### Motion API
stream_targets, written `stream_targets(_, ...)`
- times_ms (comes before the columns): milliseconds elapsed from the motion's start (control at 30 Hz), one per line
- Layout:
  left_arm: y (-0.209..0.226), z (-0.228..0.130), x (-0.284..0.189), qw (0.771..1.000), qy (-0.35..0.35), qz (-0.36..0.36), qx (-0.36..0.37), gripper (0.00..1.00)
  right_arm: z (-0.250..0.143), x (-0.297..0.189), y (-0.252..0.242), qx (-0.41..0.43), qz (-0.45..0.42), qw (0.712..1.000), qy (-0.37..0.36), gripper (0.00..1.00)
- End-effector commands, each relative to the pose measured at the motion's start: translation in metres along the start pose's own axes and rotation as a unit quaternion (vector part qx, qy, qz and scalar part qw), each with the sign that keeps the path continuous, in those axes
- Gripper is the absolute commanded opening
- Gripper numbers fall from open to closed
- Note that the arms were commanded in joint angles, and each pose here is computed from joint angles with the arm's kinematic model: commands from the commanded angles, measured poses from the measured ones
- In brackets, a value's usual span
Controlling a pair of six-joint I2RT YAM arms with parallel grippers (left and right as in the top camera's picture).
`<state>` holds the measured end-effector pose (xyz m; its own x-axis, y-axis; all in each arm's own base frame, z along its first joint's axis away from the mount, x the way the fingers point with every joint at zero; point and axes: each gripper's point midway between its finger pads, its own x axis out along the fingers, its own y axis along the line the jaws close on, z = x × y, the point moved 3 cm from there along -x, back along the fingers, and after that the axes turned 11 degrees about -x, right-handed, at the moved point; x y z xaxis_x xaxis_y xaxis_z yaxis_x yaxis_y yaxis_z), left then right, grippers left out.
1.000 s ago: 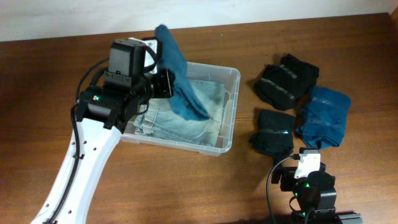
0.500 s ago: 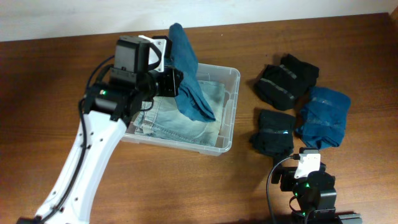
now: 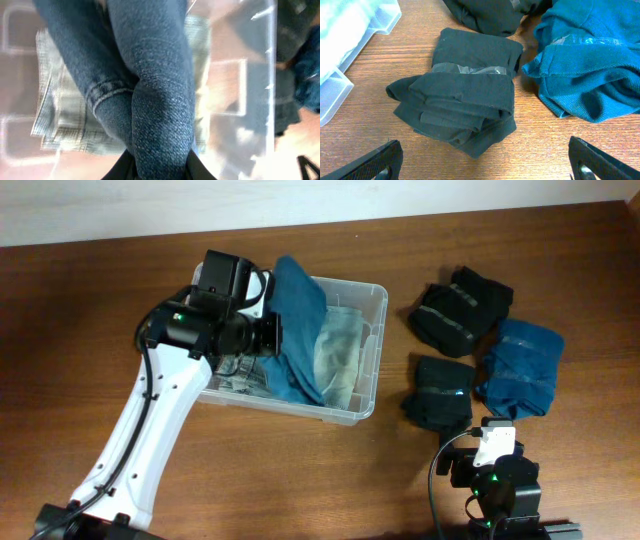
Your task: Pack container
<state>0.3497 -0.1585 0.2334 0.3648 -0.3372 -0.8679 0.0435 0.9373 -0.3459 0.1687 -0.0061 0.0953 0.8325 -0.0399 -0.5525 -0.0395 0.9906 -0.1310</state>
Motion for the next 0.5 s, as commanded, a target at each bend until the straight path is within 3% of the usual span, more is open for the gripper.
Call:
stream_targets(0, 0.008, 0.005, -0.020, 0.999, -0.019, 0.023, -0.017, 0.15, -0.003, 0.001, -0.001, 0.008, -0.003, 1.000, 0.002, 0.98)
stream_targets(67, 0.026, 0.004, -0.026, 0.998, -0.020, 0.058, -0.033, 0.33, -0.003, 0.001, -0.001, 0.008, -0.003, 1.000, 0.002, 0.98)
stream_targets(200, 0.060, 0.005, -0.050, 0.991, -0.041, 0.108, -0.074, 0.47, -0.003, 0.001, -0.001, 0.008, -0.003, 1.000, 0.002, 0.99)
stream_targets(367, 0.106, 0.011, -0.096, 0.975, -0.098, 0.145, -0.135, 0.52, -0.003, 0.001, -0.001, 0.008, -0.003, 1.000, 0.002, 0.98)
stream_targets(467, 0.115, 0.014, -0.114, 0.974, -0.120, 0.124, -0.148, 0.52, -0.003, 0.001, -0.001, 0.008, -0.003, 1.000, 0.002, 0.98)
